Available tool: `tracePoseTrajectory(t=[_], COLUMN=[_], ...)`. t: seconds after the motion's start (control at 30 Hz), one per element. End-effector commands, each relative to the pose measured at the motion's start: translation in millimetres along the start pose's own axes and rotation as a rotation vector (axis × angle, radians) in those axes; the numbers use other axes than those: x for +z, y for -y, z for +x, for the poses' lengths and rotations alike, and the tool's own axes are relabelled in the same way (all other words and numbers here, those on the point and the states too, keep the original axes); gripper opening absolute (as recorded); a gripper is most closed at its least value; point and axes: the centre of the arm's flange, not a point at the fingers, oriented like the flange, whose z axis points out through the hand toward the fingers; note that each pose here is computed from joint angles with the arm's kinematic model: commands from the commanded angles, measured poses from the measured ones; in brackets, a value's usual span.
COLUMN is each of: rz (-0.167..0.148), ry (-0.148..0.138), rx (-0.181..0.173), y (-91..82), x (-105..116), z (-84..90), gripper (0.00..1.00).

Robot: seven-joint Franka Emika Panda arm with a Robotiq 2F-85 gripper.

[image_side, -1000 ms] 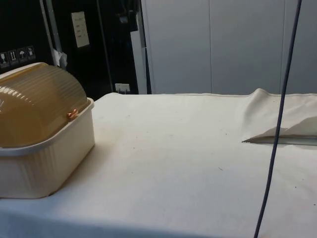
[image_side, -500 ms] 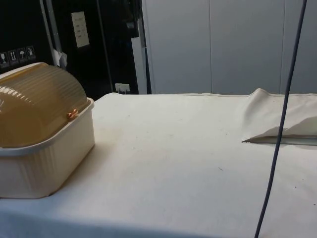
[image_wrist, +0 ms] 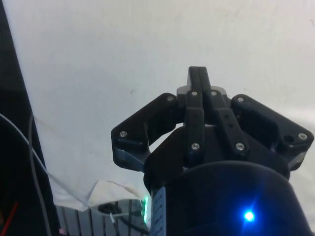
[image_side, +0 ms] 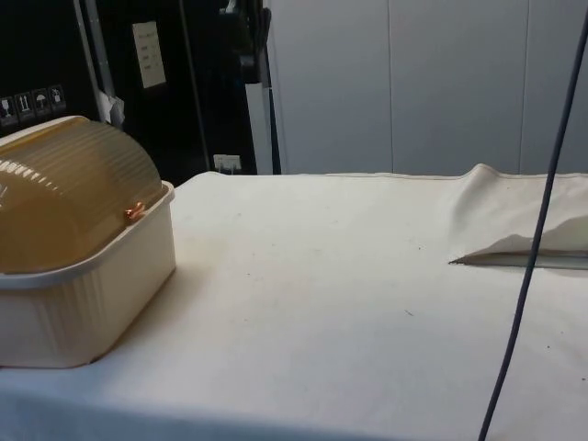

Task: Open the lid, then close it.

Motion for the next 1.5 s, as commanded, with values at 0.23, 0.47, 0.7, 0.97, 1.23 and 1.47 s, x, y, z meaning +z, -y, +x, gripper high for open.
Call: tracePoseTrajectory(t=[0.23, 0.47, 0.7, 0.97, 1.23, 1.47], rz=[0.019, 0.032, 0.043, 0.049, 0.045, 0.041], ry=[-0.067, -0.111, -0.147, -0.195, -0.217, -0.239], rx=[-0.011, -0.023, -0.036, -0.066, -0.100, -0.125], y=[14.9, 27.9, 40.1, 54.8, 60.5, 62.4], x=[1, 1, 3, 15, 35, 52], z=[-2.8, -1.3, 0.9, 0.4, -7.4, -10.9], gripper=[0.00, 0.00, 0.00, 0.00, 0.00, 0.00])
